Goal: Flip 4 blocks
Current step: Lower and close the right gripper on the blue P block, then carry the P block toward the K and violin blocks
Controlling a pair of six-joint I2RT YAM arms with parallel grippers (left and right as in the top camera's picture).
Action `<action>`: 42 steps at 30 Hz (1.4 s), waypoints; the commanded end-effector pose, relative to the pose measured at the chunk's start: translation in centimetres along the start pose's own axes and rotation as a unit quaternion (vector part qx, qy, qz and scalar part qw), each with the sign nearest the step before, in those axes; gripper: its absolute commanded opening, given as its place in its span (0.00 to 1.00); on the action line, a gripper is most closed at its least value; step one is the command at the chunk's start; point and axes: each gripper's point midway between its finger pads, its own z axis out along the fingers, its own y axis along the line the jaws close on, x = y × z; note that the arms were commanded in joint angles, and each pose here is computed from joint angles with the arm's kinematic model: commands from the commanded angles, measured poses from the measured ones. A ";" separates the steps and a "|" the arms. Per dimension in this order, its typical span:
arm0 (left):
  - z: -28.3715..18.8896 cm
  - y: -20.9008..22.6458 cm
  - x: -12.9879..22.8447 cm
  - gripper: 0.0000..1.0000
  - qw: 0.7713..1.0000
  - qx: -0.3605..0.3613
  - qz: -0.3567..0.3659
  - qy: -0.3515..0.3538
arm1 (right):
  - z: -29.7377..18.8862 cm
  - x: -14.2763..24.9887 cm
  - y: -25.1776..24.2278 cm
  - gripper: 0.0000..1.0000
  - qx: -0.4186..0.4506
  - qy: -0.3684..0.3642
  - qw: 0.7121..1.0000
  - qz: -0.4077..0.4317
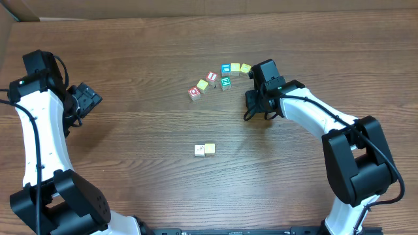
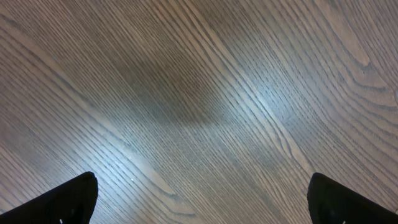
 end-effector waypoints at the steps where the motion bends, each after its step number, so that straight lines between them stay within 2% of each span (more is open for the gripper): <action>1: -0.4 -0.1 -0.3 0.99 1.000 0.003 -0.004 -0.007 | 0.1 0.1 -0.2 0.43 0.003 0.000 1.000 -0.001; 4: -0.4 0.0 -0.3 0.99 1.000 0.003 -0.005 -0.007 | 0.1 0.1 -0.2 0.43 0.003 -0.001 1.000 -0.001; 8: -0.4 -0.1 -0.3 1.00 1.000 0.003 -0.004 -0.007 | 0.1 0.0 -0.2 0.32 0.002 -0.005 1.000 -0.001; 10: -0.4 -0.1 -0.3 1.00 1.000 0.003 -0.004 -0.007 | 0.1 0.1 -0.2 0.30 0.002 -0.002 1.000 -0.001; 16: -0.4 -0.1 -0.3 0.99 1.000 0.003 -0.004 -0.007 | -0.2 0.5 0.0 0.30 -0.002 0.007 1.000 0.001; 26: -0.4 -0.1 -0.3 1.00 1.000 0.003 -0.004 -0.007 | -3.7 0.8 2.4 0.30 -0.072 0.016 0.997 0.001; 29: -0.4 -0.1 -0.3 1.00 1.000 0.003 -0.004 -0.007 | -4.7 1.9 3.5 0.29 -0.105 0.042 0.994 0.016; 34: -0.4 -0.1 -0.3 1.00 1.000 0.003 -0.004 -0.007 | -5.2 4.9 3.8 0.24 -0.106 0.109 0.985 0.078; 42: -0.4 -0.1 -0.3 1.00 1.000 0.003 -0.004 -0.007 | -6.1 8.2 5.5 0.28 -0.116 0.181 0.970 0.111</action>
